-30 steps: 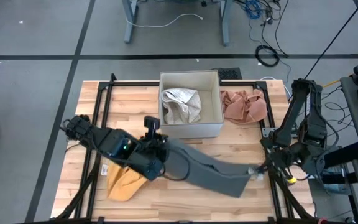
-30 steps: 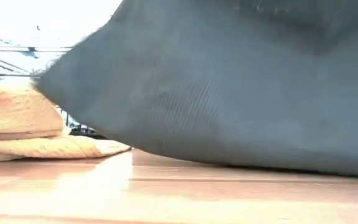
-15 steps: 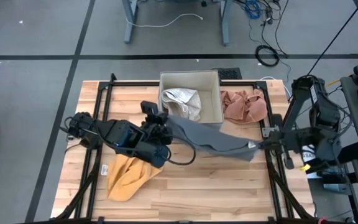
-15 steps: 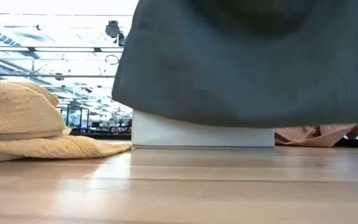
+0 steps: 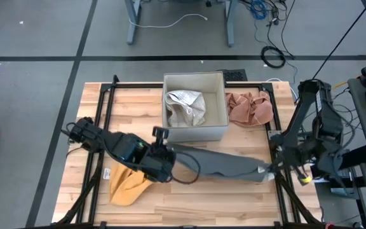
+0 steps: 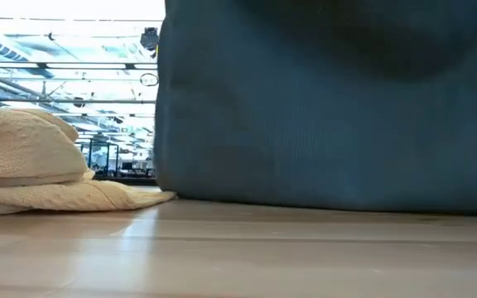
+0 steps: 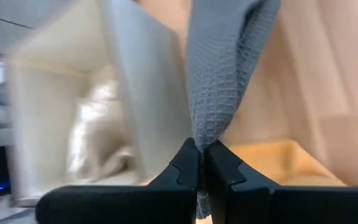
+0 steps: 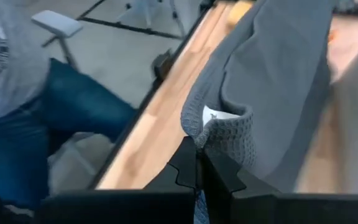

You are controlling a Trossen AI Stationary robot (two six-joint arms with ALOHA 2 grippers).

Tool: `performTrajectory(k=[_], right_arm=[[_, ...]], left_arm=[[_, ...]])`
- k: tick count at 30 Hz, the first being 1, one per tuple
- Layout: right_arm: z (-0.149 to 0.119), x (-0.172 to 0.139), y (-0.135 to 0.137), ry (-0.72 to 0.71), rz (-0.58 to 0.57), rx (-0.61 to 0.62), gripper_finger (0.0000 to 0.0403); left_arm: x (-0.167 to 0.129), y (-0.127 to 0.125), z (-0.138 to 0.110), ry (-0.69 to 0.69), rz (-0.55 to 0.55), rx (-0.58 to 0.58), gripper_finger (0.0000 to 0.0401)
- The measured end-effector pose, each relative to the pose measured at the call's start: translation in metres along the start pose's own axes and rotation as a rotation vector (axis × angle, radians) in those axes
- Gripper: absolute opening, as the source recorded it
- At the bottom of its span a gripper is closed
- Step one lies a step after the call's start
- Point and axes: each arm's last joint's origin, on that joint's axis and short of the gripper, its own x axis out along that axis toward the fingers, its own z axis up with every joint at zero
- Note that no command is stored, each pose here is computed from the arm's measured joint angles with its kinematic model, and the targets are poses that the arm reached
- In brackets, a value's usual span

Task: Fold towel
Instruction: Fold the gray towel

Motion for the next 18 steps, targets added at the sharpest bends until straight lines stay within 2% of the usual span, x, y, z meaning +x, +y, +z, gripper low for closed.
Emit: performTrajectory(k=[7,11,14,18], right_arm=[[-0.037,0.048,0.022,-0.029,0.164,0.11,0.0001],[-0.059,0.074,0.03,-0.066,0.216,0.147,0.0002],[-0.072,0.091,0.037,-0.078,0.254,0.164,0.0002],[-0.082,0.107,0.045,-0.076,0.253,0.166,0.0003]], left_arm=[[0.057,-0.04,-0.002,0.068,-0.208,0.011,0.0008],[0.087,-0.065,-0.008,0.083,-0.339,0.016,0.0008],[0.102,-0.079,-0.014,0.088,-0.389,0.001,0.0008],[0.113,-0.094,-0.021,0.096,-0.402,-0.015,0.0008]])
